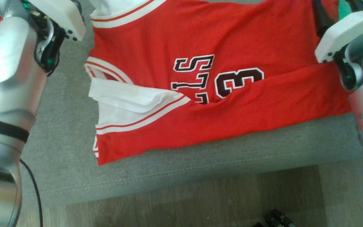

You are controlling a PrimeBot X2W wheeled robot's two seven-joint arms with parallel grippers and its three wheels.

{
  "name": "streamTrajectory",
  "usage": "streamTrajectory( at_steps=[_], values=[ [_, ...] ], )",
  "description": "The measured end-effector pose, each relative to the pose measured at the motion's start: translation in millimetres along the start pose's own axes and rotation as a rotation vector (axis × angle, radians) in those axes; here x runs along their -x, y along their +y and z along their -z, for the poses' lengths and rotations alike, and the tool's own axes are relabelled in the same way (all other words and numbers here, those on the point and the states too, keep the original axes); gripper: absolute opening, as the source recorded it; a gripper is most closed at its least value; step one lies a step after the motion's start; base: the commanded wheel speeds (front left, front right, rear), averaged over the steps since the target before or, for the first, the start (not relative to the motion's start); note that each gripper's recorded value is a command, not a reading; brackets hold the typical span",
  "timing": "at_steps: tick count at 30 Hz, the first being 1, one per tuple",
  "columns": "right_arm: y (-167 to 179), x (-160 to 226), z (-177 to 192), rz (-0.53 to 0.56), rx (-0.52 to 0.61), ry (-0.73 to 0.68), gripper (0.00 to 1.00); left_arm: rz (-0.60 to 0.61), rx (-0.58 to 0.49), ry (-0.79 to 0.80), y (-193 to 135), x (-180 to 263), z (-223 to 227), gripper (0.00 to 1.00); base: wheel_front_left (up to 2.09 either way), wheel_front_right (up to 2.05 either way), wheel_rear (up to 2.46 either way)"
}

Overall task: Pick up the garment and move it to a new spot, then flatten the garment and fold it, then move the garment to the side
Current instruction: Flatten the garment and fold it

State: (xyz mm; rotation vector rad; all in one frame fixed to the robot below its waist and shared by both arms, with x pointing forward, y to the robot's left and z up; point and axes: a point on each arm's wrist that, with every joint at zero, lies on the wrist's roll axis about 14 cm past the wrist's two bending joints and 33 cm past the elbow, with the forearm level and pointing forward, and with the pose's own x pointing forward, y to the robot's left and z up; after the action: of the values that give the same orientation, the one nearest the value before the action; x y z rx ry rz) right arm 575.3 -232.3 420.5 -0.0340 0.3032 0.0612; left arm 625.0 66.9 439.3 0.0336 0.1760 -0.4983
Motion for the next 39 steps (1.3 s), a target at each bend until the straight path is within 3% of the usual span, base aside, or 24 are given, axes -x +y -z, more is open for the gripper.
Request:
streamTrajectory(
  at_steps=[6, 16, 17, 18, 19, 29, 39],
  values=[
    [-11, -14, 22, 0.021, 0.025, 0.125, 1.00, -0.011, 0.007, -0.004, 3, 3, 5, 0.00, 0.00, 0.00, 0.00],
    [-12, -29, 29, 0.022, 0.043, 0.187, 1.00, -0.004, 0.014, 0.018, 1, -2, 18, 0.00, 0.00, 0.00, 0.00],
    [-12, -30, 30, 0.022, 0.040, 0.191, 0.83, -0.005, 0.014, 0.021, 2, -2, 19, 0.00, 0.00, 0.00, 0.00],
    [-12, -30, 30, 0.022, 0.037, 0.195, 0.04, -0.008, 0.014, 0.024, 3, -1, 20, 0.00, 0.00, 0.00, 0.00],
    [-11, -31, 30, 0.019, 0.042, 0.197, 0.00, -0.014, 0.012, 0.026, 4, -1, 21, 0.00, 0.00, 0.00, 0.00],
    [-25, -23, 26, 0.040, 0.091, 0.160, 0.00, -0.034, 0.002, 0.001, 7, 1, 10, 0.00, 0.00, 0.00, 0.00],
    [-22, -20, -5, 0.027, 0.118, 0.012, 0.00, -0.055, 0.016, -0.042, 9, 7, -8, 0.00, 0.00, 0.00, 0.00]
  ],
)
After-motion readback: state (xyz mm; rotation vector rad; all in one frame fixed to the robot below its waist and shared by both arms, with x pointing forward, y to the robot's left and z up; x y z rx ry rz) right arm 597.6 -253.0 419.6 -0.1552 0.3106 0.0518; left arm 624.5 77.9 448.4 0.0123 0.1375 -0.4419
